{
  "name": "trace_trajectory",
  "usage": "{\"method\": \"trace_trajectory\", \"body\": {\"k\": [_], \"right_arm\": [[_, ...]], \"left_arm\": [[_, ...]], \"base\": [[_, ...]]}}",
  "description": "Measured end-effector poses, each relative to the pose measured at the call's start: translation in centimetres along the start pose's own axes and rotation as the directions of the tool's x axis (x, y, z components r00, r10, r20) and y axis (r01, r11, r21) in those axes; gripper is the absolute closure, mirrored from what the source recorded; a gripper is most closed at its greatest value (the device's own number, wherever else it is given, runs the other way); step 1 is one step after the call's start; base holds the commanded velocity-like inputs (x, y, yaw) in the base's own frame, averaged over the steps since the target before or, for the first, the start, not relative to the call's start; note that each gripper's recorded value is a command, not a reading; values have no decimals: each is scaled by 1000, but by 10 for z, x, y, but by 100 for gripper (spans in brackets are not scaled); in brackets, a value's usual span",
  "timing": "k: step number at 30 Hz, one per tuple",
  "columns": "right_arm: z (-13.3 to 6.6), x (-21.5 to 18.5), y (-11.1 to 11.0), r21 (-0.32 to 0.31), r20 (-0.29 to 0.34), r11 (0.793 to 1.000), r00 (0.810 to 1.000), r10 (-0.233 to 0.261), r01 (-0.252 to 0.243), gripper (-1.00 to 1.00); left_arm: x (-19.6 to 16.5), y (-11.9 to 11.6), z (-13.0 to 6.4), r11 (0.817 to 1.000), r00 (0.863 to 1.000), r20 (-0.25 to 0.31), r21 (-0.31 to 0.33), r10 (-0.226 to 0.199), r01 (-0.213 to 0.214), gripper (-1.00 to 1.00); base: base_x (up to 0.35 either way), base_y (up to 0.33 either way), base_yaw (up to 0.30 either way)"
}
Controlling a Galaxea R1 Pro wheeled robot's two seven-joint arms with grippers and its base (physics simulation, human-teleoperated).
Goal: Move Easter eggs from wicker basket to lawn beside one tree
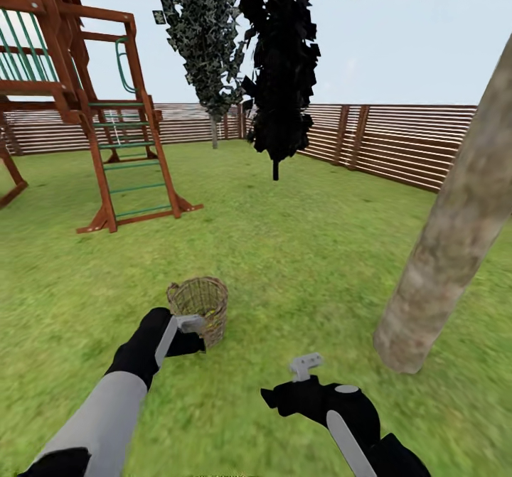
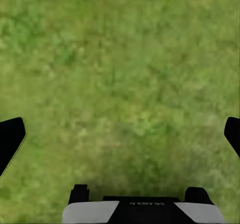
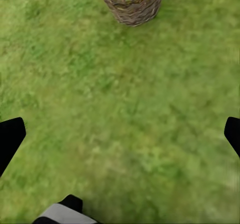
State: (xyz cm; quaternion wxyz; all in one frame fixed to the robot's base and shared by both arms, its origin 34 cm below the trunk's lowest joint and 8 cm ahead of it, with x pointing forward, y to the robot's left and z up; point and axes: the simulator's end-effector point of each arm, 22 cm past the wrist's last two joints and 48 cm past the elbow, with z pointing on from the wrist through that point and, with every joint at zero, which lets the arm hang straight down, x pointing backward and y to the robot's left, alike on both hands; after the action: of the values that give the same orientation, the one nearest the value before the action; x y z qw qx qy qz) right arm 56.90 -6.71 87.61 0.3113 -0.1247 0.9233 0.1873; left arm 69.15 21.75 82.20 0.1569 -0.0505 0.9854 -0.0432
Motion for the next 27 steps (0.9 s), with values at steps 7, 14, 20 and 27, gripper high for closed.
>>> {"method": "trace_trajectory", "body": {"k": [7,14,20,27], "right_arm": [[-5,-3,-3,10,0,1000,1000,8,-8,-100],[-11,-5,-7,19,-3,1000,1000,14,-14,-100],[-11,-5,-10,25,-1,1000,1000,16,-16,-100],[-12,-5,-9,23,0,1000,1000,15,-15,-100]], "left_arm": [[-29,-5,-9,1000,1000,31,-5,6,-6,-100],[-37,-5,-16,1000,999,51,-10,6,-5,-100],[-39,-6,-17,1000,998,58,-7,5,-5,-100],[-43,-6,-19,1000,997,71,-3,2,-2,-100]], "base": [[0,0,224],[0,0,67],[0,0,-180],[39,-19,-117]]}}
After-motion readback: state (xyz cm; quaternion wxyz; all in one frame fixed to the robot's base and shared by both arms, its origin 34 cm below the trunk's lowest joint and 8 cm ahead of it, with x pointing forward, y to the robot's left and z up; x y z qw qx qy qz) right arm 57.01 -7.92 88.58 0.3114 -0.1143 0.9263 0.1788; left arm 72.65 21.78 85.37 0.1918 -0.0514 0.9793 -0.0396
